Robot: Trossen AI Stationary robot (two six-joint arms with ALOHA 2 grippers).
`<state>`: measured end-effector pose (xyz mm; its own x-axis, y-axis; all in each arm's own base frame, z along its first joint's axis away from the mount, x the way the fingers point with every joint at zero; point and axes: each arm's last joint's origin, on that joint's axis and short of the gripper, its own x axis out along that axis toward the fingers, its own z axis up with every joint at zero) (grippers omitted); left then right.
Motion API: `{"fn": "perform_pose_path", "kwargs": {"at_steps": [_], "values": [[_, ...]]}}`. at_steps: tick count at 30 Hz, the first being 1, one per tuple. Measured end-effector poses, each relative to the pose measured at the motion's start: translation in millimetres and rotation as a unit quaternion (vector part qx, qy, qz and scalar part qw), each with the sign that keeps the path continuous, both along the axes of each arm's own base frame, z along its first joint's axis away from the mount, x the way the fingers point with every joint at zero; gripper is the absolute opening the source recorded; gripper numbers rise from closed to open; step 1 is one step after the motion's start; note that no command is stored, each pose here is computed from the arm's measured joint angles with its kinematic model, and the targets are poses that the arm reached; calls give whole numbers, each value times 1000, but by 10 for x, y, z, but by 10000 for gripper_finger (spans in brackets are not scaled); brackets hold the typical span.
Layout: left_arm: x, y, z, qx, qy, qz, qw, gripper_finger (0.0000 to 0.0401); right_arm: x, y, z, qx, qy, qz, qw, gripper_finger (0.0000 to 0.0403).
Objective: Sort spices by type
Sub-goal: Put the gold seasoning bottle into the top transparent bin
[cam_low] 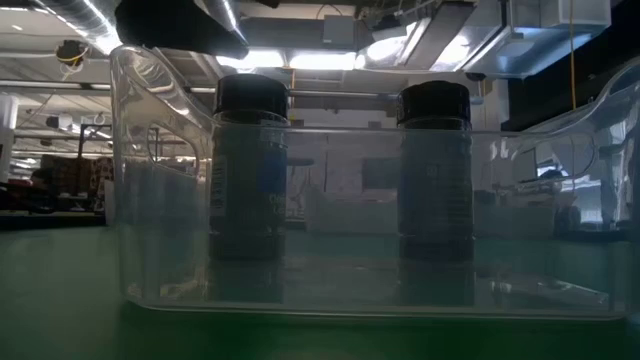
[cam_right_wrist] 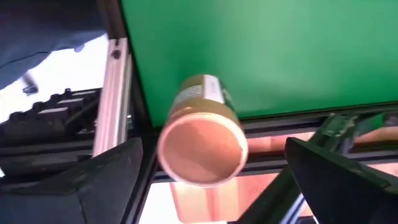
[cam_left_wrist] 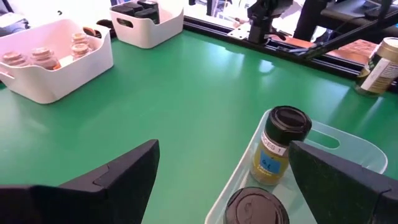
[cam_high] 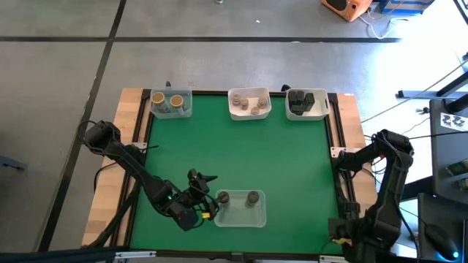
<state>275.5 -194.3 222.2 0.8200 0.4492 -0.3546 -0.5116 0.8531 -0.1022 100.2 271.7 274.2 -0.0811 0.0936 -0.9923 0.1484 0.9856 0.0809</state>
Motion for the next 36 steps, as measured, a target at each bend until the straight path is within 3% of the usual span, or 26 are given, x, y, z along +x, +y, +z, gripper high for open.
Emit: {"fn": "perform_pose_path", "kwargs": {"at_steps": [5, 14, 27, 31, 36], "values": [[4, 4, 1, -1, 0, 0, 1000, 339, -79, 71, -3, 16, -6, 14, 1000, 392], [11, 0, 5, -6, -5, 1, 1000, 339, -192, 214, -186, -15, 1, 41, 999, 392], [10, 1, 4, -5, -4, 1, 1000, 339, -140, 395, -577, -62, 32, 79, 994, 389], [9, -1, 3, -5, -4, 0, 1000, 339, -134, 420, -650, -73, 37, 81, 993, 358], [9, -1, 3, -5, -4, 0, 1000, 339, -123, 415, -643, -73, 38, 80, 993, 284]]}}
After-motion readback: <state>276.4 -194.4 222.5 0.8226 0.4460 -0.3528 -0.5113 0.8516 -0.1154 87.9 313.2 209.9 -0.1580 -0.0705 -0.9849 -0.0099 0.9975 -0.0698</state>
